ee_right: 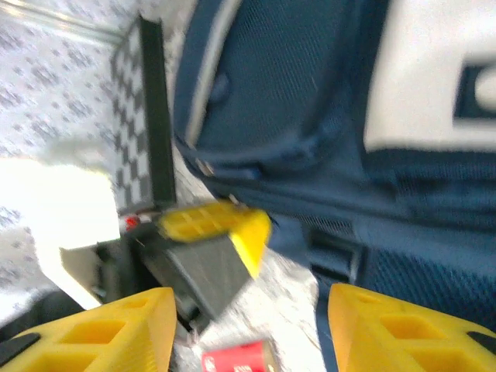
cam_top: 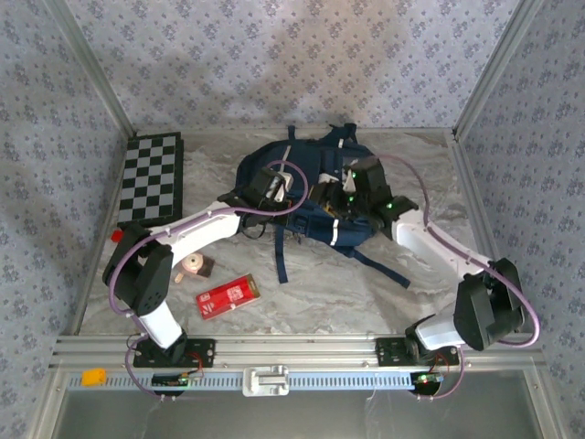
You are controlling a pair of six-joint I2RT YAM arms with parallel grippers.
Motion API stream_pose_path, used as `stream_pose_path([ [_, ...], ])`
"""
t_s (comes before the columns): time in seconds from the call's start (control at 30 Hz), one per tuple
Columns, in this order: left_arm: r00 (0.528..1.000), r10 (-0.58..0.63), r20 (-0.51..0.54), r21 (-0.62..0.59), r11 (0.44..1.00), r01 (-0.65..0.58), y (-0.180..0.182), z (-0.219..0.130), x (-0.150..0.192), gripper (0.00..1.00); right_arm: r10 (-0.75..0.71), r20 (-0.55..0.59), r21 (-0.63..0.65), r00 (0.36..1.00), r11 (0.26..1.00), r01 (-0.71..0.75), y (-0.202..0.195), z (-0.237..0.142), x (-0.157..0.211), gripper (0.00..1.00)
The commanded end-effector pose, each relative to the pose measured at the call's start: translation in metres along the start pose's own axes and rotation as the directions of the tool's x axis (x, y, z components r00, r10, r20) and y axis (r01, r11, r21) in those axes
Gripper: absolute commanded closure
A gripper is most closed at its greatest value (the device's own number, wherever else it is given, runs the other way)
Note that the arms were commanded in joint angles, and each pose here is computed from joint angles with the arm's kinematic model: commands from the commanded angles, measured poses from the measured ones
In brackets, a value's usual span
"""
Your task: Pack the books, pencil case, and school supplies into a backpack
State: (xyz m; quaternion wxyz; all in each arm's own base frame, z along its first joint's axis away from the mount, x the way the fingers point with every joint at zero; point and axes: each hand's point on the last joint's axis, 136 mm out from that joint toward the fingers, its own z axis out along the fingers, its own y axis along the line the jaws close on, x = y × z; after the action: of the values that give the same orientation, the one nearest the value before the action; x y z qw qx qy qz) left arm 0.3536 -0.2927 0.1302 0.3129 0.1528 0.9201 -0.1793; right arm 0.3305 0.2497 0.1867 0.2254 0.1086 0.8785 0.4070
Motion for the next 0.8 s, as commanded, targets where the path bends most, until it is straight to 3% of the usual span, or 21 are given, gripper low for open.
stream_pose_path([
  [0.0,1.000,0.017,0.017,0.035,0.999,-0.018,-0.007,-0.005,-0.009,1.00,0.085,0.021,0.042,0.996,0.995,-0.086,-0.037,0.021,0.011,0.51],
  [0.1,1.000,0.022,-0.009,0.038,0.999,-0.021,-0.011,-0.003,-0.002,1.00,0.084,0.067,0.052,0.994,0.995,-0.087,-0.058,0.019,-0.006,0.61],
  [0.3,0.998,0.049,-0.045,0.082,0.996,-0.045,-0.050,-0.004,0.020,1.00,0.016,0.143,0.166,0.990,0.985,-0.040,-0.097,0.002,-0.055,0.64],
  [0.43,0.997,-0.002,-0.076,0.050,0.999,0.006,-0.067,0.003,0.031,1.00,0.047,0.168,0.122,0.985,0.990,-0.068,-0.103,-0.013,-0.083,0.64],
  [0.53,0.993,-0.051,-0.107,-0.027,0.998,0.048,-0.057,0.021,0.035,1.00,0.028,0.150,0.117,0.988,0.992,-0.045,-0.098,-0.013,-0.080,0.64],
  [0.7,0.998,-0.054,-0.040,0.017,0.998,0.054,-0.065,0.041,0.029,1.00,0.044,0.130,0.098,0.991,0.994,-0.057,-0.096,-0.011,-0.070,0.63],
  [0.77,0.997,-0.072,-0.011,-0.002,0.997,0.072,-0.061,0.042,0.024,0.91,0.051,0.133,0.094,0.990,0.994,-0.064,-0.097,-0.013,-0.067,0.63],
])
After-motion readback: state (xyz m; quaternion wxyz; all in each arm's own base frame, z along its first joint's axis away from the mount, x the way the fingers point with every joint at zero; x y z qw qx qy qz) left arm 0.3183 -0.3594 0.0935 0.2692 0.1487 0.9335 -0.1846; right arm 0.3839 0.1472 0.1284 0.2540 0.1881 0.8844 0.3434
